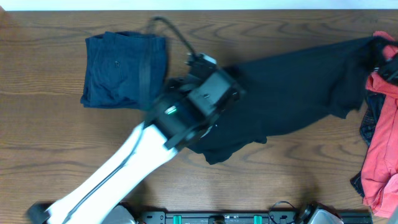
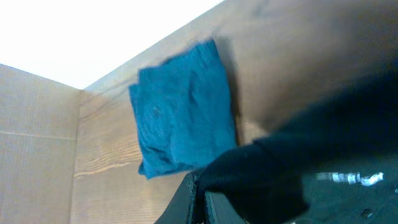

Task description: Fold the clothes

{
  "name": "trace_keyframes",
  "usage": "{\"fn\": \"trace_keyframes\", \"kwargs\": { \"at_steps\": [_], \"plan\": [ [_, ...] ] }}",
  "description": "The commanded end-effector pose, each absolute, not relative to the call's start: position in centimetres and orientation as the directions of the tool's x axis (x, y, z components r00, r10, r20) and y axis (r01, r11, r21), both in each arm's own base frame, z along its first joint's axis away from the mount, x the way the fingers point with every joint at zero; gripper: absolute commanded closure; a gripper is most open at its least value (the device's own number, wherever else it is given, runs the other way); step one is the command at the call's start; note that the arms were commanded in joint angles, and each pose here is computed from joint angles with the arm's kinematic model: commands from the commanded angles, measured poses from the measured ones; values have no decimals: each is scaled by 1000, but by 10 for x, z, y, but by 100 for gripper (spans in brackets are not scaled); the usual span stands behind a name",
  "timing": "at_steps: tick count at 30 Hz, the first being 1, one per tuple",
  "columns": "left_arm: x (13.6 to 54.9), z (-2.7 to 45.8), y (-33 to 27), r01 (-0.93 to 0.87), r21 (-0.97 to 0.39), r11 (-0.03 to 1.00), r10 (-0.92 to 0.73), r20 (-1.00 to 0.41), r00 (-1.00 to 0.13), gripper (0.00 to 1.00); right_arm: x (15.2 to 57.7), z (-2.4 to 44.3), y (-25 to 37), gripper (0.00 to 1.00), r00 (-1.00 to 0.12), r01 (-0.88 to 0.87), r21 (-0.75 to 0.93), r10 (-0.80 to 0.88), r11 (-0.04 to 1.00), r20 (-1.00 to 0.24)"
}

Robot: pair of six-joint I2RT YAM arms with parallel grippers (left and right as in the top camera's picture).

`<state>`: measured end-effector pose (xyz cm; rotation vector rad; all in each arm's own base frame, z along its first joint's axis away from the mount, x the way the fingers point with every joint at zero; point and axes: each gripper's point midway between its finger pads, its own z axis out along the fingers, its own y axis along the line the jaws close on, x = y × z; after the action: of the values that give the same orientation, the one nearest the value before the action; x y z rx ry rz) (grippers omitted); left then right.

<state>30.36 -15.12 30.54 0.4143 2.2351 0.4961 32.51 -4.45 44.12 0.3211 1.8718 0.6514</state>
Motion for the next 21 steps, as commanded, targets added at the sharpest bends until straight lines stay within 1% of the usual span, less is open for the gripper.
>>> {"fn": "trace_keyframes", "kwargs": {
  "at_steps": [1, 5, 10, 12, 16, 18, 21],
  "plan": [
    [283, 354, -136, 126, 435, 891, 429, -723, -541, 94, 309, 478, -43, 99, -325, -93, 578, 524, 810, -787],
    [248, 405, -132, 196, 376, 905, 424, -810, -405, 94, 290, 508, -35, 99, -287, -108, 553, 507, 826, -813],
    [212, 449, -127, 279, 280, 918, 357, -890, -283, 94, 270, 527, -29, 99, -259, -85, 525, 490, 847, -833],
    [206, 455, -122, 288, 260, 922, 337, -904, -264, 94, 266, 527, -31, 99, -253, -55, 517, 490, 854, -835],
    [203, 457, -117, 288, 257, 923, 333, -907, -258, 94, 264, 526, -30, 99, -257, -47, 515, 488, 856, -834],
    [205, 455, -121, 291, 268, 918, 346, -901, -261, 94, 265, 524, -31, 99, -264, -43, 516, 489, 855, -831],
    [216, 449, -136, 298, 333, 894, 412, -873, -262, 94, 276, 518, -37, 99, -282, -35, 520, 491, 853, -824]
  ]
}}
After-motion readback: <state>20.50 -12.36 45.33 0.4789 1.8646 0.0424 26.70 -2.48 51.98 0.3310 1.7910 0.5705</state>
